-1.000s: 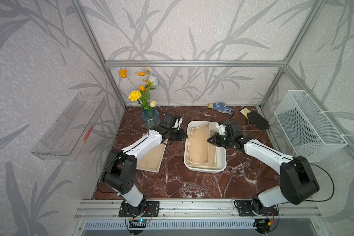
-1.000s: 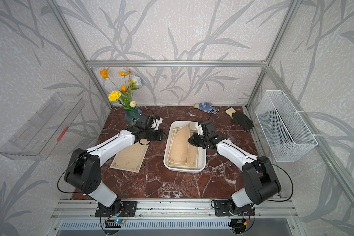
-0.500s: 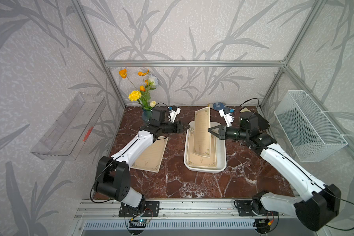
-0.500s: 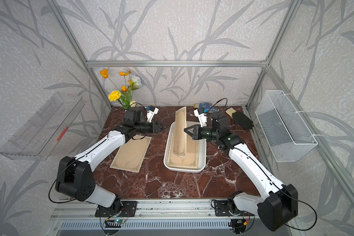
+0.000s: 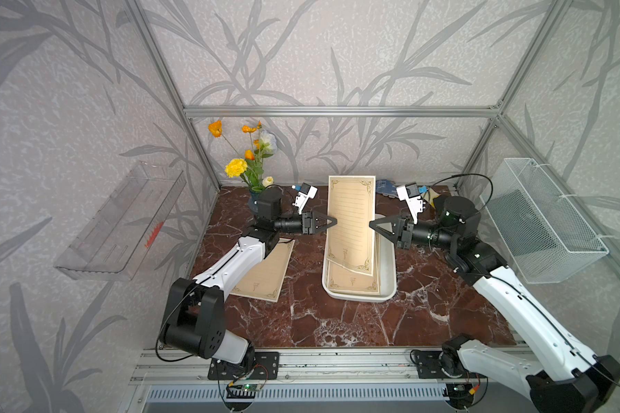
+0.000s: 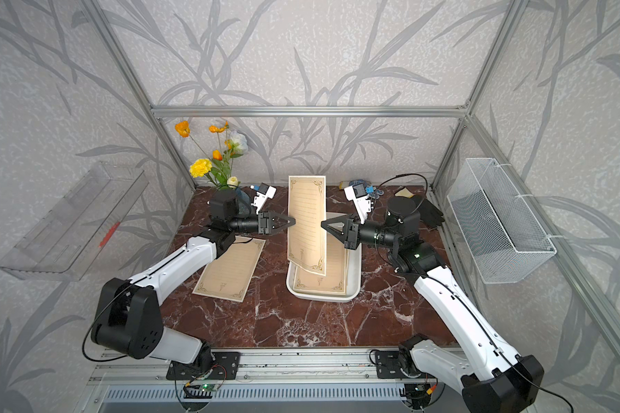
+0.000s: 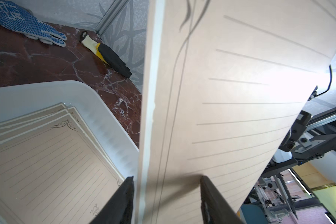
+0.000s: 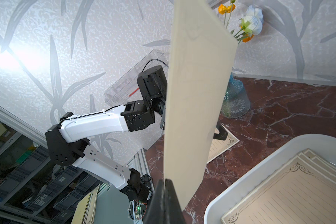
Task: Take out the stationery paper from the storage box
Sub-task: Pick up the stationery paper from the storage box, then place the stationery paper at the center of the board.
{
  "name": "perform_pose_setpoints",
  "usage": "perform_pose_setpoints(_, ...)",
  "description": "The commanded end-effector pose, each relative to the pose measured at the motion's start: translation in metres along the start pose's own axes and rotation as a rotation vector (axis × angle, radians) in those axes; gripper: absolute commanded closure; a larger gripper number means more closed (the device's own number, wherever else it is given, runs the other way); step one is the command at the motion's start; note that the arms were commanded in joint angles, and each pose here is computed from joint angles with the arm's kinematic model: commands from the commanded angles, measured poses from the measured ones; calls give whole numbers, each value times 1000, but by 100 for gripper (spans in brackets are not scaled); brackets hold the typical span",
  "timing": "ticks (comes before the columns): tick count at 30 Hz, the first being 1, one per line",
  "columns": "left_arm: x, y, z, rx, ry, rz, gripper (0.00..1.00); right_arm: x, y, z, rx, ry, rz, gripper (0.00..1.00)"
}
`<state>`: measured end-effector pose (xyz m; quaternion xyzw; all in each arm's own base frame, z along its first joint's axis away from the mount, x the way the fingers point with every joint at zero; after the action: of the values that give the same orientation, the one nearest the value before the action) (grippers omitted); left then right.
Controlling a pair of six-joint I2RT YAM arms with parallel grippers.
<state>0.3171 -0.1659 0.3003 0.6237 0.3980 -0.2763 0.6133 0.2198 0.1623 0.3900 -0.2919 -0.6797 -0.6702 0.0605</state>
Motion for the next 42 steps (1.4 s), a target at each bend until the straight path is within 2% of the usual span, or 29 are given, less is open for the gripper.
perform_pose_setpoints(1, -10, 4, 0, 20, -92, 18, 59, 8, 6, -5, -33, 24, -34, 100)
perform_pose_setpoints(5, -16, 6, -2, 18, -103, 14, 86, -2, 0, -6, -24, -31, -8, 100)
perform_pose_setpoints(8, -19, 5, -7, 7, -79, 33, 94, -14, -5, -8, -21, -90, 28, 100)
perform_pose_setpoints(14, -21, 8, -24, -44, 15, 54, 100, -35, -13, -8, -16, -174, 101, 100)
perform_pose_setpoints(17, -22, 9, -36, -77, 83, 64, 100, -45, -18, -4, -4, -202, 148, 100)
perform_pose_setpoints(23, -11, 4, -67, -130, 314, 45, 100, -65, -36, 19, 34, -270, 255, 100)
perform_pose_setpoints(31, 25, -6, -112, -153, 540, -177, 100, -67, -62, 98, 178, -263, 341, 100)
perform_pose_setpoints(35, 42, -16, -127, -119, 633, -265, 97, -72, -72, 139, 227, -216, 345, 100)
perform_pose_setpoints(39, 58, -22, -139, -55, 765, -279, 91, -94, -84, 169, 266, -211, 369, 100)
perform_pose_setpoints(42, 72, -22, -148, -1, 857, -316, 90, -113, -98, 190, 303, -209, 421, 100)
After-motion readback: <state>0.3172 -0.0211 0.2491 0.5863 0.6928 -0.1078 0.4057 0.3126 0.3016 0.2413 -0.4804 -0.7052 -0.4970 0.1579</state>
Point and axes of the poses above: each gripper's point midway between its finger pads, its own z axis out along the fingers, its own x axis along the line the jaws close on, y = z × x, the point moved 9 cm from there along -z, back along the fingers, and after that the axes turned 7 degrees about -z, right-handed, at the moved point
